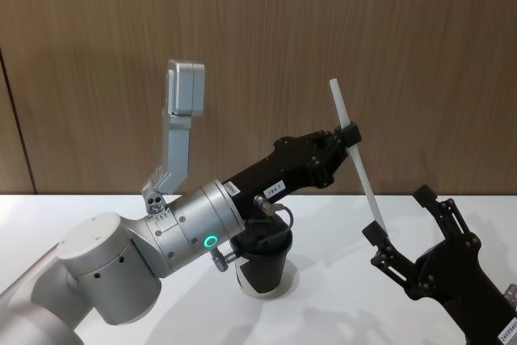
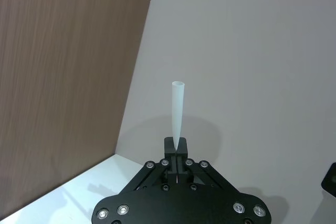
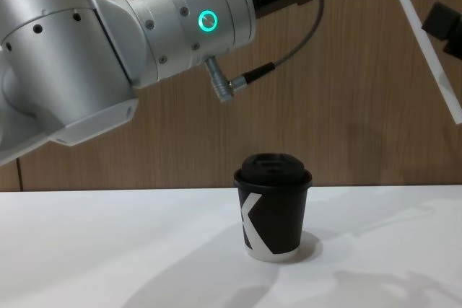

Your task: Pick up the straw with one hand, pass it to the other hand, and insert it into the cup.

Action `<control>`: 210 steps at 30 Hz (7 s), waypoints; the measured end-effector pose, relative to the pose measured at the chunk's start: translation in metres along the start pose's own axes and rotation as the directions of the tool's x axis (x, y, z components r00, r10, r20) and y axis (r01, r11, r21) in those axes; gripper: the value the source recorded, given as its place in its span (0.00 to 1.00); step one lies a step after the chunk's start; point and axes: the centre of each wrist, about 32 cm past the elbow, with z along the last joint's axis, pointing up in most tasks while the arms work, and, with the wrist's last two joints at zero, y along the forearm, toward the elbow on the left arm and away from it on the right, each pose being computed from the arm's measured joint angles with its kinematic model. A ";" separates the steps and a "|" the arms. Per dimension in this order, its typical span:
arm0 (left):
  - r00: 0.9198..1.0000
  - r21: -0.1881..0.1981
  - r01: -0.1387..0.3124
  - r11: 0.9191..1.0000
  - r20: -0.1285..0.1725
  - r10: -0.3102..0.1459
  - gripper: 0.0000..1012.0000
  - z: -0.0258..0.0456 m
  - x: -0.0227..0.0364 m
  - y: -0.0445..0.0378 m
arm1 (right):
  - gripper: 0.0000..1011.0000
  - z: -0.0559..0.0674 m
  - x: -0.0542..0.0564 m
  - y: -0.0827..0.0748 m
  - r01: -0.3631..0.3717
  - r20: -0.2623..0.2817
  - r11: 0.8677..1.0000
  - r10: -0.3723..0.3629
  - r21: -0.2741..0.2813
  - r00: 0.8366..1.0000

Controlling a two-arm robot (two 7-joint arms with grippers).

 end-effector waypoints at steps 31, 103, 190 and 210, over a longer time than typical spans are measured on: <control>1.000 0.000 0.000 1.000 0.000 0.000 0.01 0.0000 0.0000 0.0000 | 0.99 0.000 0.000 0.000 0.000 0.000 1.000 0.000 0.000 1.000; 1.000 0.000 0.000 1.000 0.000 0.000 0.01 0.0000 0.0000 0.0000 | 0.99 0.000 0.000 0.000 0.000 0.000 1.000 0.000 0.000 1.000; 1.000 0.000 0.000 1.000 0.000 0.000 0.01 0.0000 0.0000 0.0000 | 0.99 0.000 0.000 0.000 0.000 0.000 1.000 0.000 0.000 1.000; 1.000 0.000 0.000 1.000 0.000 0.000 0.01 0.0000 0.0000 0.0000 | 0.99 0.000 0.000 0.000 0.000 0.000 1.000 0.000 0.000 1.000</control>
